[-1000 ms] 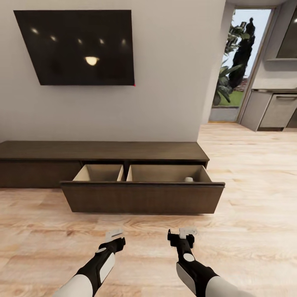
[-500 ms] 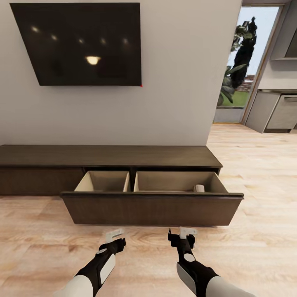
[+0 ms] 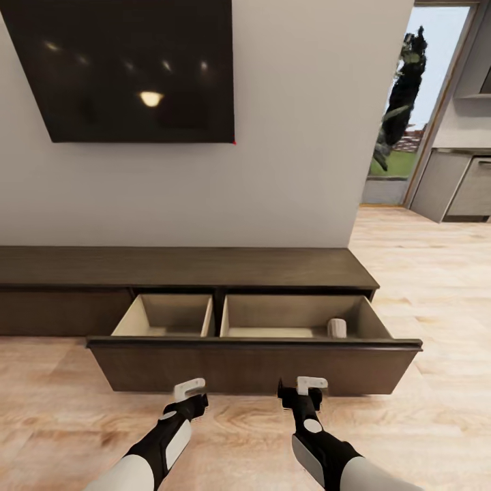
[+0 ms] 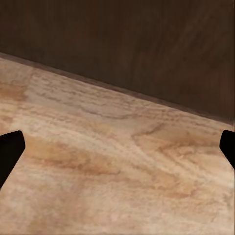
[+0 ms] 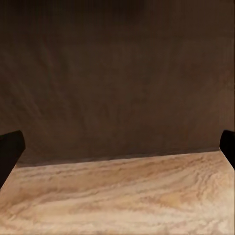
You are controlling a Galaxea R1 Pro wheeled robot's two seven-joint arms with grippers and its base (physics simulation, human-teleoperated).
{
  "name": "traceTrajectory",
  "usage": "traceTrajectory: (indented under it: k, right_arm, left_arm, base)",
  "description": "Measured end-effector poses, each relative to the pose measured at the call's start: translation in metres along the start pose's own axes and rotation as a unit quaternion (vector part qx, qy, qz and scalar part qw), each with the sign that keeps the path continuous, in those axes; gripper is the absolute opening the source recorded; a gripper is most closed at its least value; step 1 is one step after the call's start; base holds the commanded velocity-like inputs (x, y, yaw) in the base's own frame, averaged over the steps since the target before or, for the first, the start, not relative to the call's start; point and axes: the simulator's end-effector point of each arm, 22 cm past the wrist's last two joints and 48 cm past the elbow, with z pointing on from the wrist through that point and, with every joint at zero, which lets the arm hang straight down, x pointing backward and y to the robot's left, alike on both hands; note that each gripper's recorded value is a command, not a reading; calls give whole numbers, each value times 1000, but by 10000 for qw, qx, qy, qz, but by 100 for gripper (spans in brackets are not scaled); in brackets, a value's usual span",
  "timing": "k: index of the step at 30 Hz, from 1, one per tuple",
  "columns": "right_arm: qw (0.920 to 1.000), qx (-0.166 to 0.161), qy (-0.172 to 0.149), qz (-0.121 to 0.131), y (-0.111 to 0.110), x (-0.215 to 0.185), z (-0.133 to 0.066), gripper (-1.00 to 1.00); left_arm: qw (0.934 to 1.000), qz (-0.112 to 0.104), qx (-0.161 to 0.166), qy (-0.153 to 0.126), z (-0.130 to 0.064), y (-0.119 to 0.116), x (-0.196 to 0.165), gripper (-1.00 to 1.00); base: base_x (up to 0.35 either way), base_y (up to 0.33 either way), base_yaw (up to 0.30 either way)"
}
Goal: Place each of the two pumpkins and all three candles from the living room inside a cabinet in the living room (use any cabinet), then make sure every cabinet is closed, and position the cauldron so it is next to a table in the living room.
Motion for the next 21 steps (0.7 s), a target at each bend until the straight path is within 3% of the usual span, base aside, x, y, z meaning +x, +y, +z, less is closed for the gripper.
traceTrajectory:
  k: [21]
  right_arm:
    - [10000, 17, 7, 13, -2, 1, 0, 100]
  left_arm:
    - [10000, 0, -1, 0, 0, 0, 0, 100]
  base:
    - [328, 0, 0]
